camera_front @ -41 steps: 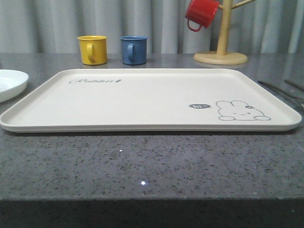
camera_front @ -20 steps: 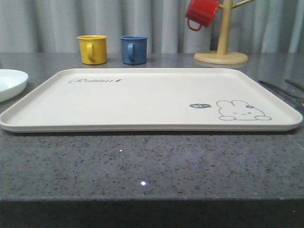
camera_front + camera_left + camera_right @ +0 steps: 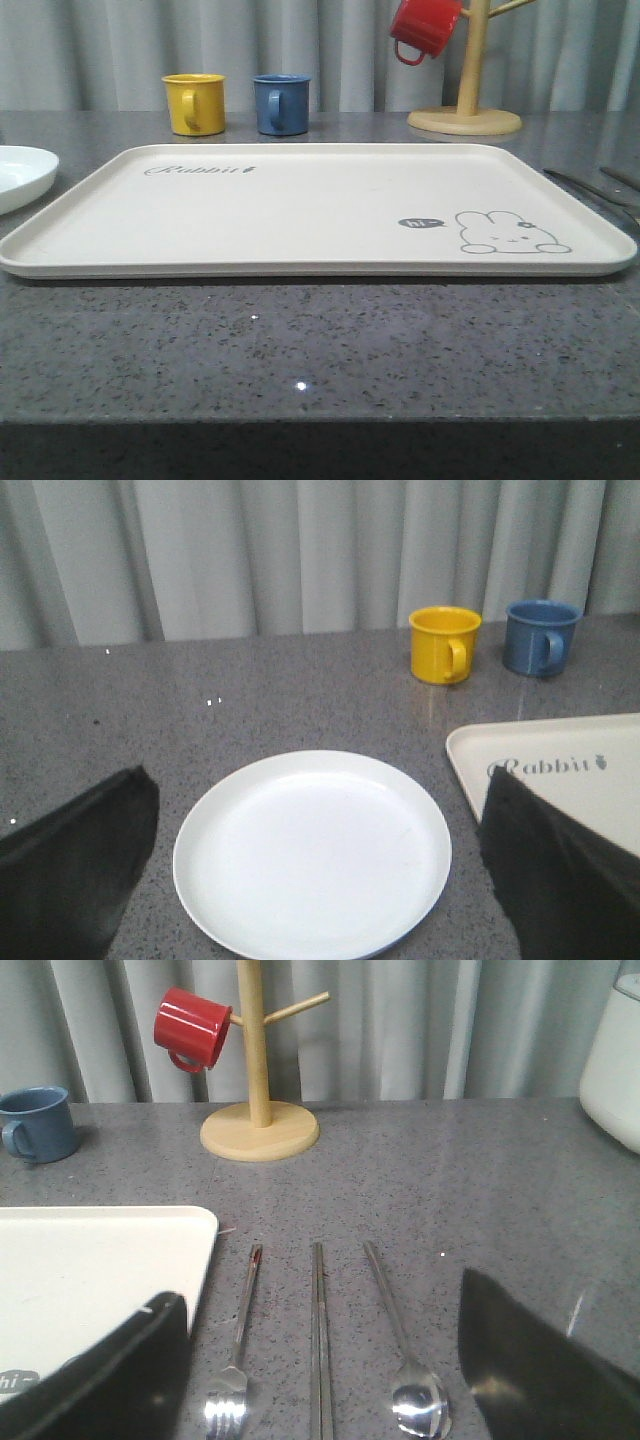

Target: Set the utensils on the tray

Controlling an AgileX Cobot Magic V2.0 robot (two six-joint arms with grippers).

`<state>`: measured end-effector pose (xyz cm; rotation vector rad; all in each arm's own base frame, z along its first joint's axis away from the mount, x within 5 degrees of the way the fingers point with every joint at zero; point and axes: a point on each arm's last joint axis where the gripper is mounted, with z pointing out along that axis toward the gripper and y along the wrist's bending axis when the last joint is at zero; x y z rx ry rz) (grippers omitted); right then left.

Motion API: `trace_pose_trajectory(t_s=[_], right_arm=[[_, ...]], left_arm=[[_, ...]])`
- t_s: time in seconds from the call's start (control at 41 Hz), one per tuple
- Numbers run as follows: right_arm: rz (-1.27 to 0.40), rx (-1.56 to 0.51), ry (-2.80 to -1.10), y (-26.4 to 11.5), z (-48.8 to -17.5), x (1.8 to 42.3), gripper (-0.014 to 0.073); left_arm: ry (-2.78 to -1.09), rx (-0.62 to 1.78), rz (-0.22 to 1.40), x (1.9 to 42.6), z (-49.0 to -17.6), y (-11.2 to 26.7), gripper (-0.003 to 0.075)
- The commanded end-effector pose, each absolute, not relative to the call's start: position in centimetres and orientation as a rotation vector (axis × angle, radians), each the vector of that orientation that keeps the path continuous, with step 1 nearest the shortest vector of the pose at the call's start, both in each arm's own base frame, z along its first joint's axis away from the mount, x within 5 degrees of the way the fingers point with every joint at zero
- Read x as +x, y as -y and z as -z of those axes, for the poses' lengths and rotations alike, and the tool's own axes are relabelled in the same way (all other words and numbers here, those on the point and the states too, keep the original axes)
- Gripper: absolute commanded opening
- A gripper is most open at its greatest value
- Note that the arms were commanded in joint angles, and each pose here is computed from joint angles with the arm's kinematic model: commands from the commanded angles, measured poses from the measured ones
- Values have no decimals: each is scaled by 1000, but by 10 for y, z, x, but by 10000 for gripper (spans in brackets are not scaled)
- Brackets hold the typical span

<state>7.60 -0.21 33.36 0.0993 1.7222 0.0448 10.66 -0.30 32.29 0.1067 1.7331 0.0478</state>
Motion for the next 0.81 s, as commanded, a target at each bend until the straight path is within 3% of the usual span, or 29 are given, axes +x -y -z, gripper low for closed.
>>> trace_pose_trajectory(t_s=[0.0, 0.342, 0.562, 0.781], right_arm=[[-32, 82, -1630, 2, -350, 77, 582], [-32, 82, -1631, 2, -350, 77, 582], [-32, 82, -1631, 2, -350, 77, 582], [-32, 82, -1631, 2, -350, 77, 582]], left_arm=[[-1737, 94, -35, 129, -342, 4, 619], [-2192, 477, -81, 217, -340, 33, 619], [-2498, 644, -125, 267, -316, 50, 619], [-2676, 687, -122, 299, -287, 56, 601]])
